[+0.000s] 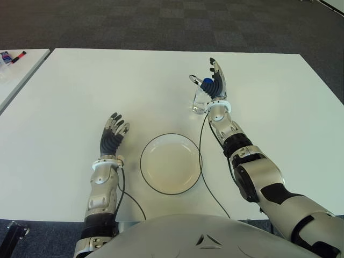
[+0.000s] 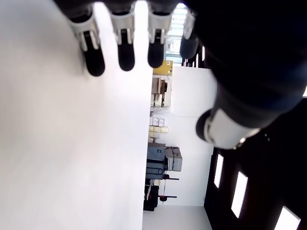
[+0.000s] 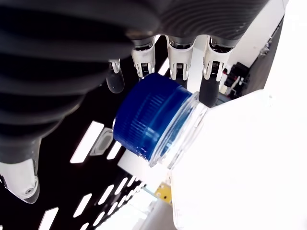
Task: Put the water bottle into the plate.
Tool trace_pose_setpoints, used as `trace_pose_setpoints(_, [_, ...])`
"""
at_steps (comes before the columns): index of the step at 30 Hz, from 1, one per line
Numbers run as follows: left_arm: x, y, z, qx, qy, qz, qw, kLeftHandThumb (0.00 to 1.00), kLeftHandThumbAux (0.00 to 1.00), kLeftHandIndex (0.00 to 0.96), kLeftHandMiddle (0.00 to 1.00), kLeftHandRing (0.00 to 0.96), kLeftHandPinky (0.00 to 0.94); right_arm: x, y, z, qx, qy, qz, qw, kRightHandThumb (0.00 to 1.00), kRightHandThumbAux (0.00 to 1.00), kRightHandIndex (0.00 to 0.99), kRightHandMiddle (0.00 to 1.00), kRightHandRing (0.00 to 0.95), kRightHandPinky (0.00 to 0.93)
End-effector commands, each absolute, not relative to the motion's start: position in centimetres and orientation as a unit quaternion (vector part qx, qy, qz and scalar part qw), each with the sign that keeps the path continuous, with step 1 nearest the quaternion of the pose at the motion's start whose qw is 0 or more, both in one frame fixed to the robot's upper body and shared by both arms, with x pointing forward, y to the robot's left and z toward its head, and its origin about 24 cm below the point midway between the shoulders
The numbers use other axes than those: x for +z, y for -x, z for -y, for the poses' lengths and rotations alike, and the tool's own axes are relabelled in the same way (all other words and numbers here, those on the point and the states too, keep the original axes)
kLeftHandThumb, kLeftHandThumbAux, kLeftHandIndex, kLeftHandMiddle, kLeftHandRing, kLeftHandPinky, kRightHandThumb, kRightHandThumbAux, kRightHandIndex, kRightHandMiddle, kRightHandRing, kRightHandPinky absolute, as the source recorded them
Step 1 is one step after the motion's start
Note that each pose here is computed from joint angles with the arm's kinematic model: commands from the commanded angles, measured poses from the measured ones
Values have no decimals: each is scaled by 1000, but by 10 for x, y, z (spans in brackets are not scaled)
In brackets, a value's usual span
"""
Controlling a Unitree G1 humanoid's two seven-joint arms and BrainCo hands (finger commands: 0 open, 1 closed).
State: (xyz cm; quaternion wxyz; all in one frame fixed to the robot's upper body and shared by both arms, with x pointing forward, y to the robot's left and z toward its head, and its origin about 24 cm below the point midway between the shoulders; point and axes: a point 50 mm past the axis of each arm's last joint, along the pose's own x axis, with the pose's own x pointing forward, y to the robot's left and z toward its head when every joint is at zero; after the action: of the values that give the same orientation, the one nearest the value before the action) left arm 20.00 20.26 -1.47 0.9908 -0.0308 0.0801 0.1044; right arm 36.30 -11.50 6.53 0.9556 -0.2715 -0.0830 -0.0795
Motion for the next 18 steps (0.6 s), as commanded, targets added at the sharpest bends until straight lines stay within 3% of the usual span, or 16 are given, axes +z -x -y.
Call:
trace_pose_setpoints(1, [-16,-200,-202,105,32,-81,991,415,666,100,113,127,197,52,-358,116,-72,266,56,960,278,545,25,124,150,201])
trace_pose_setpoints(18, [-16,-198,-204,110,29,-91,989,430,677,109,141,154,211,36,-353,115,-66,245,20,967,332,542,29,129,159,218])
